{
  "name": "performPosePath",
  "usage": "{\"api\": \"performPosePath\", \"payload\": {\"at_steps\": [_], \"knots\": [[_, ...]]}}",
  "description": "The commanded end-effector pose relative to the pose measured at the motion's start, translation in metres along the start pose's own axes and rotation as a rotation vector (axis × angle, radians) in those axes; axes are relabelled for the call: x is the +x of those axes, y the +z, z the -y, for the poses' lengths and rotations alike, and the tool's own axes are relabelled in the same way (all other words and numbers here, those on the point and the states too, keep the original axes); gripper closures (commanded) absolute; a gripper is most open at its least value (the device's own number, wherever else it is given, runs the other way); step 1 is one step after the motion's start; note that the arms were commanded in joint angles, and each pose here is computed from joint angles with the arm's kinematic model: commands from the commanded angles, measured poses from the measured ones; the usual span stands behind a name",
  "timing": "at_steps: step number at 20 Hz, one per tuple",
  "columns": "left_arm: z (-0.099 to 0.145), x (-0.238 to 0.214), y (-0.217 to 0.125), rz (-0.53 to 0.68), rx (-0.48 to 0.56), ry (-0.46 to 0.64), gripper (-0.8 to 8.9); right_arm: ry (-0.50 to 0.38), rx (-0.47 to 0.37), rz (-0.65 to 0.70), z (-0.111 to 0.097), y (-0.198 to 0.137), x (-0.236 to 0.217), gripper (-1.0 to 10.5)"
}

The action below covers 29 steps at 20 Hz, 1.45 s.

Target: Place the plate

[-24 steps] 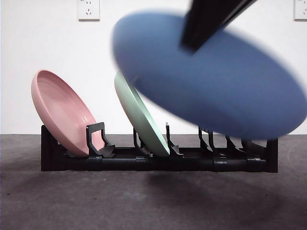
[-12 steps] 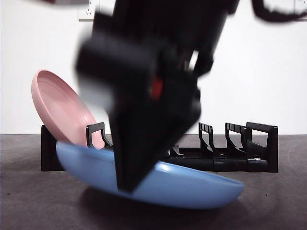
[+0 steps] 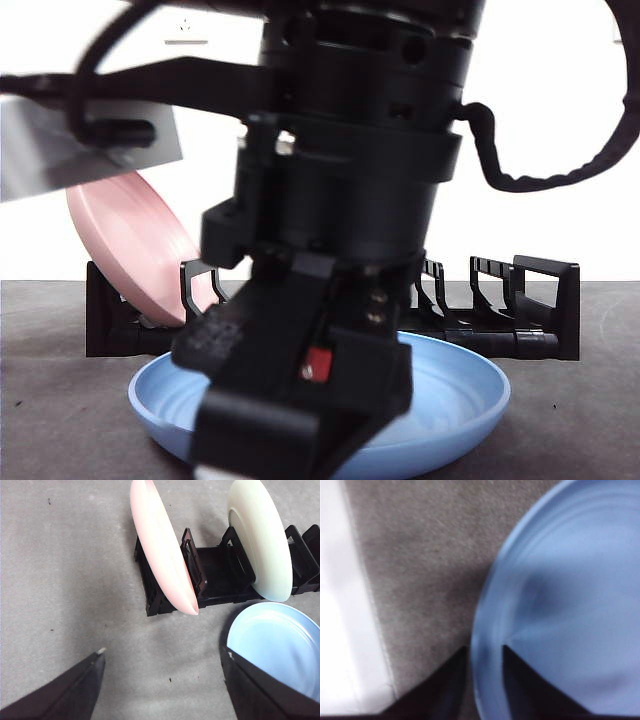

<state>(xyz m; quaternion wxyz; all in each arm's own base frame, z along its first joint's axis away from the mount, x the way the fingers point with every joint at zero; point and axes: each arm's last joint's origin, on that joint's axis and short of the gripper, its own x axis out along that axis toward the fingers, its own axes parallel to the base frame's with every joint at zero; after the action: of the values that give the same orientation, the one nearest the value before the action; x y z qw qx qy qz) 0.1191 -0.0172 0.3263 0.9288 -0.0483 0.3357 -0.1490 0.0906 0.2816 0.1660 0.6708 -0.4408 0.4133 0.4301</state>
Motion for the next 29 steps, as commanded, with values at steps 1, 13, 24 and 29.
{"api": "performPosePath", "payload": {"at_steps": [1, 13, 24, 29], "knots": [[0.002, -0.003, 0.005, 0.022, 0.014, -0.009, 4.41, 0.019, 0.059, 0.008, -0.001, 0.007, -0.01, 7.6], [0.001, 0.01, 0.057, -0.004, -0.157, -0.008, 4.83, -0.009, 0.542, 0.39, 0.073, -0.026, -0.164, 6.3], [-0.009, 0.125, 0.137, -0.25, -0.15, 0.088, 4.83, -0.209, 0.663, 0.425, 0.086, -0.067, -0.198, 6.3], [-0.002, 0.162, 0.136, -0.322, -0.06, 0.171, 4.84, -0.233, 0.667, 0.397, 0.087, -0.069, -0.197, 6.3]]}}
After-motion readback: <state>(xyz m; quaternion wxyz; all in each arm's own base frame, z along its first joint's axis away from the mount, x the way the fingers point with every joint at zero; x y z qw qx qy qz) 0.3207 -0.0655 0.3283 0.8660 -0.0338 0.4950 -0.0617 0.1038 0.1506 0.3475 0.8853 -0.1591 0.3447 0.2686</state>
